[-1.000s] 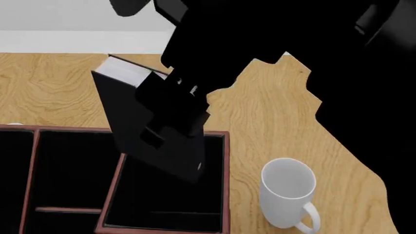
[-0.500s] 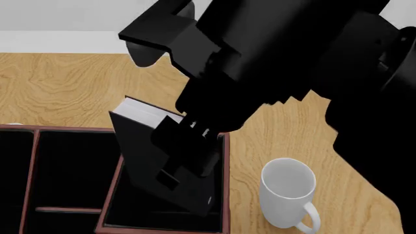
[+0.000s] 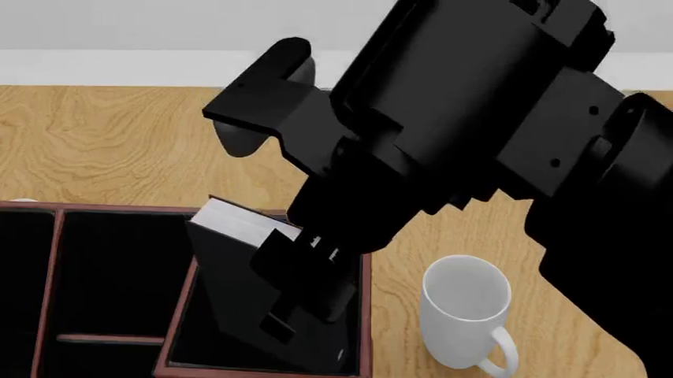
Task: Pick up the book and place it in the right compartment of the caddy.
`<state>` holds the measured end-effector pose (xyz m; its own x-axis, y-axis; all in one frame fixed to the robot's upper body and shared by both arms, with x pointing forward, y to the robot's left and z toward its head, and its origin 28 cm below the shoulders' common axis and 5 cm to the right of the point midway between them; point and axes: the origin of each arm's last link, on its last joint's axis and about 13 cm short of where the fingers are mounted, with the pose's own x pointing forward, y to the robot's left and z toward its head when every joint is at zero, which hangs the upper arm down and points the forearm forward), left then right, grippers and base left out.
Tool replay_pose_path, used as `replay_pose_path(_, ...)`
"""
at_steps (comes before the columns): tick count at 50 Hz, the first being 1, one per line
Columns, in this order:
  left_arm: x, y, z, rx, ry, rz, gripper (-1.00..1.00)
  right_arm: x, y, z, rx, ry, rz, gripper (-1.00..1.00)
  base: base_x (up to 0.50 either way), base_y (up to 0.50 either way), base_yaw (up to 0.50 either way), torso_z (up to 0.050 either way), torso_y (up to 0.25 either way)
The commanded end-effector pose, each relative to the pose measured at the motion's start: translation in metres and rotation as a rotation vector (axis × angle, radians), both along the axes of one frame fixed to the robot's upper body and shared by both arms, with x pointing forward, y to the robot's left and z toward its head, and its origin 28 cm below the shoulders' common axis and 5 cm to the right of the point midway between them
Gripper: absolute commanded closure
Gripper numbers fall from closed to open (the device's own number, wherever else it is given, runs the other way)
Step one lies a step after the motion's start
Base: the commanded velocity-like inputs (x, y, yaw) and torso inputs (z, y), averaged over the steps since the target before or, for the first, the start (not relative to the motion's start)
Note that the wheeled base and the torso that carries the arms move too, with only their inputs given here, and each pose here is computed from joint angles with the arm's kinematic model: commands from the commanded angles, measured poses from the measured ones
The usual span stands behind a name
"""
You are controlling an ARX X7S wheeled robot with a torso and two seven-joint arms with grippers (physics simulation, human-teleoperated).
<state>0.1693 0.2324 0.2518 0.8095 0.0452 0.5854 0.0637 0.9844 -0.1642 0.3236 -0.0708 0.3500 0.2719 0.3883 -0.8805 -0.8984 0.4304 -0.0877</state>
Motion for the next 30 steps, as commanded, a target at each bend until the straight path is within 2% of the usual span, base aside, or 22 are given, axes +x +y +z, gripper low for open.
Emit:
replay_pose_path(1,0.000,0.001,-0.002,-0.001,0.005,0.004,-1.00,0.003,-0.001,-0.009,-0.002,-0.008,0.007,1.00,0.00,0.00,0.00,0.000,0.000)
replay_pose_path(30,0.005,0.004,-0.010,-0.018,0.025,0.011,-1.00,0.031,0.017,-0.048,-0.045,0.010,0.051,1.00,0.00,0.00,0.00,0.000,0.001)
